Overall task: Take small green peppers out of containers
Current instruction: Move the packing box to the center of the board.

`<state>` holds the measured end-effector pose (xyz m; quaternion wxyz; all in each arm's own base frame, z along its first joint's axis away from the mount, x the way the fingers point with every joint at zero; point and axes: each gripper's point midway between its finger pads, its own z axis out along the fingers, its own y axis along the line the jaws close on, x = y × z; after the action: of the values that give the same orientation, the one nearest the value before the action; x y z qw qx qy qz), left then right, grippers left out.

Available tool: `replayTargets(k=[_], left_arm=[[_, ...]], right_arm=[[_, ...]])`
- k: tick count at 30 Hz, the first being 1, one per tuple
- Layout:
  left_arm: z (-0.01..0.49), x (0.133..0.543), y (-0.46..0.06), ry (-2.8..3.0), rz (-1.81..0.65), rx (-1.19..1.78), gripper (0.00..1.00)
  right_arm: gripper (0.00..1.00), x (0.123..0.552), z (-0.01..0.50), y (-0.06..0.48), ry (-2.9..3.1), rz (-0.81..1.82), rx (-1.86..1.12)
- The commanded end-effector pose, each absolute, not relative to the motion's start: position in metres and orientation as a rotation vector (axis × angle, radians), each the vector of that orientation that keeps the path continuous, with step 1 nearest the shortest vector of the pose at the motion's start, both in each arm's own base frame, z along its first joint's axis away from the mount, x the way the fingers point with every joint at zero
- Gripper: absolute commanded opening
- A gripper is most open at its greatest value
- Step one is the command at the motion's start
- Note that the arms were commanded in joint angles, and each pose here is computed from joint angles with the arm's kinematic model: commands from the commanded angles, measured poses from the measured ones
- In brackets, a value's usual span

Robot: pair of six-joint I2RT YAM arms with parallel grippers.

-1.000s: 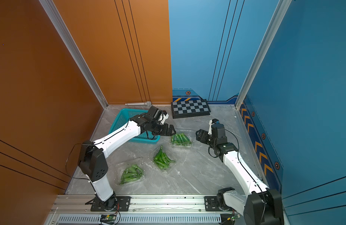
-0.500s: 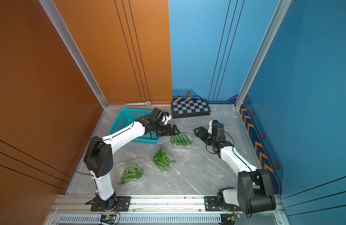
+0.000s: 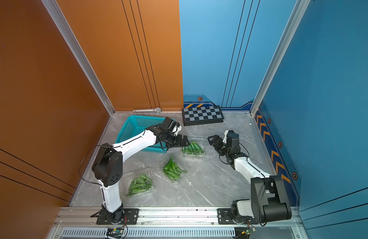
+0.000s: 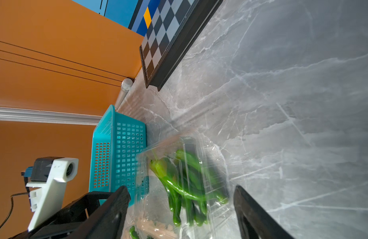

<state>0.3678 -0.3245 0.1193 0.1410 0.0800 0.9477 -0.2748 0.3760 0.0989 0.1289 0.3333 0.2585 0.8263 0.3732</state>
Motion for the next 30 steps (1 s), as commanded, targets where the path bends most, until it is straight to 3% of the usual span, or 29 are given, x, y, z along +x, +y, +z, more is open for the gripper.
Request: replayTargets(k=[1,23,30], left_arm=[[0.109,0.362,-0.327,2.779,-0.710,0.292,0.99],[0.122,0.366,-0.380,2.742,-0.828,0.349,0.99],[0.125,0.360,-0.421,2.726,-0.940,0.436,0.99]], right_arm=[[0.81,0.376,0.140,0.094,2.100,1.005,0.681],[0.81,0.359,0.137,0.064,2.086,0.991,0.716],[0.81,0.352,0.146,0.052,2.070,0.970,0.721]])
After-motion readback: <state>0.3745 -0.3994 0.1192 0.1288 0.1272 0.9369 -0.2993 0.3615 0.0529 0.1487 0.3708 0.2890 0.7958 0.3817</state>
